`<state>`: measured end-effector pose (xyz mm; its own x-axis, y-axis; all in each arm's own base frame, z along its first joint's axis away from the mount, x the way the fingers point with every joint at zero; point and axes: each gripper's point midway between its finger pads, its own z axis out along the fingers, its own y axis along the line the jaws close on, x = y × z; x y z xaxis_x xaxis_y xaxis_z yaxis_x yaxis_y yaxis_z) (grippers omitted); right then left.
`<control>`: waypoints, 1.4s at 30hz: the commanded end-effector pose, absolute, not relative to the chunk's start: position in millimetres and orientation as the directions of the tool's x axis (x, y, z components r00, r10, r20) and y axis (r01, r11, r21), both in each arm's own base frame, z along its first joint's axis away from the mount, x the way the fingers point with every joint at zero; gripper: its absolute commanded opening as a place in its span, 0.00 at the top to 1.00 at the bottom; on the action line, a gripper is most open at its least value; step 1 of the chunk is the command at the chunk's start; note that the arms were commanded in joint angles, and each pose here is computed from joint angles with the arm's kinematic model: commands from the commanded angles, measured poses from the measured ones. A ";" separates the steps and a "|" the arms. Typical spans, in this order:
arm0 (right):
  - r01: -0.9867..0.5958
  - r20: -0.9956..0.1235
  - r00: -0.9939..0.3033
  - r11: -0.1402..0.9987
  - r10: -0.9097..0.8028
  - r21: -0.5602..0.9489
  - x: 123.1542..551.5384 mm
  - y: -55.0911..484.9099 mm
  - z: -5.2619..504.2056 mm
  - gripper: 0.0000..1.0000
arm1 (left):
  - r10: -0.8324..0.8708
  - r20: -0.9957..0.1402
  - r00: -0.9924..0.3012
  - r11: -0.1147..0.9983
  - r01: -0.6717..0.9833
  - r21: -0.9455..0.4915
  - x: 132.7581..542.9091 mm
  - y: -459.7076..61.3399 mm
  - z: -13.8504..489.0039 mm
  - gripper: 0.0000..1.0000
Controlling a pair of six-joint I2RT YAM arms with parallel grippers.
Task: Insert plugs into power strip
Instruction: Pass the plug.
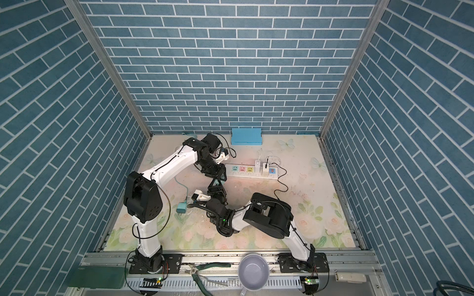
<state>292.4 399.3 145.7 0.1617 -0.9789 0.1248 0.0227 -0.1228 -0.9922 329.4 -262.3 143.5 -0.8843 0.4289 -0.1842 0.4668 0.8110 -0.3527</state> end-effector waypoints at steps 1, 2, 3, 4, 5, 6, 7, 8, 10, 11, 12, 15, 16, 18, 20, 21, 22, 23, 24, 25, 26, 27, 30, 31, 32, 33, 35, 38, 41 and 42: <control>0.059 0.062 0.124 -0.055 -0.990 -0.997 303.3 398.0 166.2 0.55 | 0.433 -0.150 -0.889 0.819 0.457 -0.348 315.8 -255.3 146.7 0.76; 0.057 0.063 0.120 -0.056 -0.991 -0.997 304.0 396.1 164.6 0.55 | 0.432 -0.152 -0.889 0.820 0.457 -0.345 316.5 -254.9 148.2 0.76; 0.056 0.062 0.112 -0.056 -0.992 -0.997 305.0 393.2 163.0 0.56 | 0.433 -0.156 -0.888 0.818 0.460 -0.345 316.8 -255.4 150.5 0.76; 0.056 0.064 0.107 -0.059 -0.992 -0.997 305.3 391.0 162.0 0.57 | 0.433 -0.156 -0.888 0.819 0.460 -0.344 316.9 -255.0 151.6 0.76; 0.054 0.065 0.101 -0.060 -0.993 -0.997 305.9 388.8 161.2 0.57 | 0.435 -0.156 -0.887 0.818 0.462 -0.342 316.5 -254.3 152.5 0.76; 0.055 0.065 0.097 -0.060 -0.993 -0.997 306.2 386.7 161.2 0.58 | 0.436 -0.155 -0.886 0.820 0.462 -0.337 315.7 -253.1 152.8 0.76; 0.059 0.061 0.094 -0.056 -0.994 -0.997 306.6 385.5 162.6 0.59 | 0.437 -0.154 -0.886 0.821 0.462 -0.334 314.7 -251.8 152.1 0.76; 0.060 0.056 0.088 -0.051 -0.995 -0.997 307.6 384.0 164.2 0.59 | 0.437 -0.153 -0.886 0.821 0.463 -0.334 313.9 -251.7 151.8 0.76; 0.063 0.046 0.081 -0.041 -0.996 -0.997 308.6 382.4 167.0 0.62 | 0.437 -0.149 -0.887 0.823 0.461 -0.332 313.1 -251.0 150.1 0.76; 0.063 0.049 0.079 -0.044 -0.996 -0.997 309.0 381.8 167.0 0.65 | 0.433 -0.151 -0.889 0.825 0.458 -0.332 314.1 -250.8 150.3 0.76; 0.062 0.053 0.078 -0.048 -0.996 -0.997 309.0 381.5 165.9 0.70 | 0.432 -0.149 -0.890 0.826 0.456 -0.331 314.4 -250.9 149.4 0.75; 0.069 0.057 0.068 -0.052 -0.996 -0.996 310.0 379.3 165.8 0.84 | 0.433 -0.145 -0.890 0.828 0.456 -0.326 316.2 -251.2 148.2 0.75; 0.075 0.060 0.065 -0.055 -0.996 -0.996 310.3 378.7 166.7 0.88 | 0.434 -0.144 -0.890 0.827 0.456 -0.328 316.6 -251.6 148.3 0.75; 0.074 0.065 0.057 -0.061 -0.996 -0.995 312.0 376.1 166.0 0.93 | 0.438 -0.146 -0.887 0.824 0.461 -0.330 316.3 -251.9 148.8 0.75; 0.075 0.057 0.047 -0.054 -0.997 -0.996 313.8 374.2 168.8 0.97 | 0.434 -0.158 -0.887 0.820 0.462 -0.338 316.9 -252.8 151.1 0.71; 0.077 0.050 0.046 -0.046 -0.998 -0.996 313.8 374.4 171.0 0.99 | 0.431 -0.163 -0.888 0.821 0.460 -0.338 317.7 -252.2 152.2 0.63; 0.080 0.038 0.043 -0.035 -0.998 -0.996 314.4 374.1 174.0 1.00 | 0.426 -0.168 -0.889 0.823 0.458 -0.338 319.0 -251.7 152.6 0.56; 0.082 0.029 0.042 -0.026 -0.999 -0.996 314.8 374.7 176.8 1.00 | 0.420 -0.173 -0.891 0.821 0.454 -0.345 320.5 -252.0 152.9 0.55; 0.083 0.018 0.041 -0.014 -0.999 -0.996 314.8 375.5 179.6 1.00 | 0.409 -0.182 -0.894 0.819 0.448 -0.359 323.1 -253.1 153.7 0.53; 0.086 0.004 0.041 0.000 -0.999 -0.996 314.5 375.9 183.2 1.00 | 0.400 -0.189 -0.897 0.815 0.443 -0.374 325.7 -253.9 153.8 0.46; 0.087 -0.006 0.042 0.010 -0.999 -0.996 314.4 375.4 185.4 1.00 | 0.391 -0.196 -0.899 0.815 0.437 -0.381 328.6 -253.7 154.1 0.41; 0.081 -0.020 0.039 0.023 -0.999 -0.996 314.4 374.9 187.6 1.00 | 0.378 -0.205 -0.903 0.817 0.429 -0.385 332.7 -252.8 154.4 0.36; 0.053 -0.061 0.033 0.063 -0.998 -0.997 314.0 371.2 190.5 1.00 | 0.327 -0.241 -0.914 0.817 0.402 -0.415 347.3 -249.1 159.5 0.00; 0.043 -0.074 0.032 0.075 -0.997 -0.996 313.6 369.6 191.1 1.00 | 0.315 -0.260 -0.913 0.809 0.401 -0.429 351.9 -249.1 163.4 0.00; 0.037 -0.089 0.031 0.090 -0.996 -0.995 313.2 368.2 192.7 1.00 | 0.302 -0.270 -0.914 0.810 0.395 -0.433 356.0 -247.4 165.7 0.00; 0.031 -0.111 0.032 0.112 -0.993 -0.993 312.6 366.2 194.0 1.00 | 0.290 -0.281 -0.915 0.815 0.390 -0.429 360.8 -243.9 169.1 0.00; 0.001 -0.134 0.007 0.134 -0.991 -0.991 316.2 357.9 191.3 1.00 | 0.267 -0.304 -0.914 0.832 0.378 -0.406 369.2 -235.3 176.4 0.00; -0.095 -0.196 -0.055 0.201 -0.979 -0.975 323.8 338.6 184.1 1.00 | 0.185 -0.373 -0.909 0.875 0.326 -0.359 385.1 -211.6 196.4 0.00; -0.241 -0.306 -0.162 0.338 -0.938 -0.910 330.8 311.7 181.0 1.00 | 0.063 -0.451 -0.890 0.895 0.251 -0.370 398.5 -181.9 220.5 0.00; -0.283 -0.351 -0.205 0.399 -0.914 -0.872 333.5 302.1 181.2 1.00 | 0.017 -0.474 -0.880 0.902 0.218 -0.372 402.0 -169.4 228.2 0.00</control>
<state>327.7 340.5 175.8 -0.0154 -0.9872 -0.1588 -0.1834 0.1589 -0.9701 383.9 -208.8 202.2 -0.9089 0.1557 -0.3869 0.3186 0.8578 -0.4033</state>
